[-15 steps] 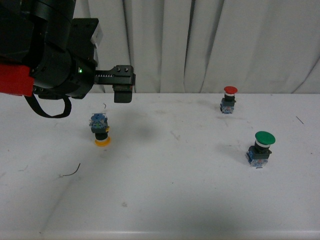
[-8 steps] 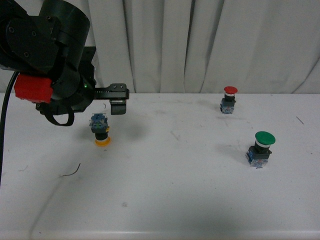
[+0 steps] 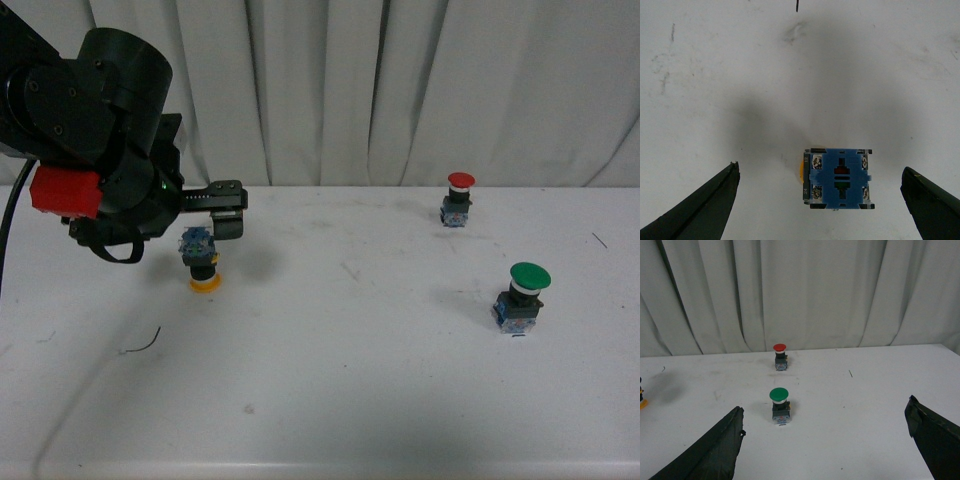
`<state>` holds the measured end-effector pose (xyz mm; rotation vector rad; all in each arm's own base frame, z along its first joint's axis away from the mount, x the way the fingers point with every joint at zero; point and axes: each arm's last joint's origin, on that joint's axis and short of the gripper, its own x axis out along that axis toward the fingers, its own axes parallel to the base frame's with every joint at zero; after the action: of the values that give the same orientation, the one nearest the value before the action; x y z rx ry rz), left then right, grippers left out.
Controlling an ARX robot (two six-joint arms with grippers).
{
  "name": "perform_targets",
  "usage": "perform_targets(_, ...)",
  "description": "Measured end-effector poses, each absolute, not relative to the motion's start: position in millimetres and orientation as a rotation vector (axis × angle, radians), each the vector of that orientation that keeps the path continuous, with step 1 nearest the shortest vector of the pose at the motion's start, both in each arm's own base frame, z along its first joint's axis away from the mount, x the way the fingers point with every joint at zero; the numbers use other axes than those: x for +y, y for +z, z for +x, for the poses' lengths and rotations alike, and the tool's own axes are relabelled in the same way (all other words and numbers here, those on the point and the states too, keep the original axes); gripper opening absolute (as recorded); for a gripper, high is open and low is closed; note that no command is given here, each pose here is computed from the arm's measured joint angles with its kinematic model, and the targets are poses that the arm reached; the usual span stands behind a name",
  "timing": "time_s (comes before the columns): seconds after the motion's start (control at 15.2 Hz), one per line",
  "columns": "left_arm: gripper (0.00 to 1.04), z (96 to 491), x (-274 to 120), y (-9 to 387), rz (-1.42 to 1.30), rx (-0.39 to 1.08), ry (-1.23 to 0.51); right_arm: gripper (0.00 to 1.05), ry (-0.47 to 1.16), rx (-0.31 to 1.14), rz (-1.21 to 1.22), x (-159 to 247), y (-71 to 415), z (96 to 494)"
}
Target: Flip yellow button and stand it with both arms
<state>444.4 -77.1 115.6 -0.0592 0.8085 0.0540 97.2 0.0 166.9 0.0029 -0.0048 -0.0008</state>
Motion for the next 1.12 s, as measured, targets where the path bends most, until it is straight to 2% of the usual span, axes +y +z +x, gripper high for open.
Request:
perform_targets(0.79,0.96,449.0,-86.1,106.2,0.017,0.810,-0.013,0.98,-0.001,-0.005,0.003,0.0,166.9,97.2)
perform_targets(0.85,0.86,448.9,-86.3,105.8,0.018,0.811,-0.012,0.98,-0.001,-0.005,0.003,0.0,166.9,97.2)
perform_targets(1.05,0.46,448.5,-86.3,105.4,0.024,0.815,0.000,0.98,-0.001,-0.005,0.003,0.0,166.9,97.2)
perform_targets(1.12,0.37,448.5,-86.5,105.6,0.024,0.814,0.001,0.98,-0.001,-0.005,0.003,0.0,166.9,97.2)
